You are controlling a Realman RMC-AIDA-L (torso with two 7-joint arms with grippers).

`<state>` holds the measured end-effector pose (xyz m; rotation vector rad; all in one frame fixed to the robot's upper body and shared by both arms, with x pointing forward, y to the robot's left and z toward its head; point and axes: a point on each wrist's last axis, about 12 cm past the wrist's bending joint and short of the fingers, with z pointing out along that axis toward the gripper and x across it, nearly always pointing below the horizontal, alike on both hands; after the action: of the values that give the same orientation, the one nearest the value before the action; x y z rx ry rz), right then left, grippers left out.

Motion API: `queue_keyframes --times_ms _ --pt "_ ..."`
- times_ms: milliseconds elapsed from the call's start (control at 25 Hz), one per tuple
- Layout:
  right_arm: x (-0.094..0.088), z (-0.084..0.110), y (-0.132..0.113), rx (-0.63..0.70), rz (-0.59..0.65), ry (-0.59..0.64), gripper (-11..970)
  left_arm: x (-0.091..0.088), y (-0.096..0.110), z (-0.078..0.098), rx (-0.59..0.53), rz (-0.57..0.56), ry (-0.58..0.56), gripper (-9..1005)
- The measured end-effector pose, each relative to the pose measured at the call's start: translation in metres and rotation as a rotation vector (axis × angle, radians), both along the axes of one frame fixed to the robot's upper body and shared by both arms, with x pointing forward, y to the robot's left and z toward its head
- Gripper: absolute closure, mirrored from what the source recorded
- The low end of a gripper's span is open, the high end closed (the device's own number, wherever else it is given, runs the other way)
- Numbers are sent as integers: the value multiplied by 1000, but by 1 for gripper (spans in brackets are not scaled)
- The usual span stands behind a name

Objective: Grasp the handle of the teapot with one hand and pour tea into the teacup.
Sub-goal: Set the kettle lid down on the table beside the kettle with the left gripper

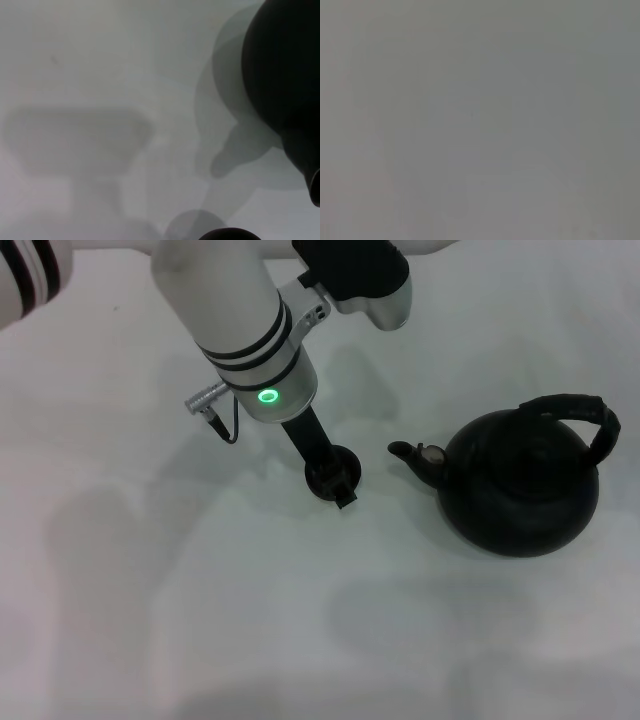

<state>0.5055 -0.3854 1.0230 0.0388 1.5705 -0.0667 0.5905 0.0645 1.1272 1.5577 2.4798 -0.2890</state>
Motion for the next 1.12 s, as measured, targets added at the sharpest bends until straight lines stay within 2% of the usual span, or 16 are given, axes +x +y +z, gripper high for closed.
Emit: queue_keyframes --times_ms 600,1120 --pt "-1 0 1 -5 13 -2 124 -2 2 -9 26 13 -9 300" --pt "-2 0 1 -6 11 -1 124 -2 0 -9 30 7 -21 298"
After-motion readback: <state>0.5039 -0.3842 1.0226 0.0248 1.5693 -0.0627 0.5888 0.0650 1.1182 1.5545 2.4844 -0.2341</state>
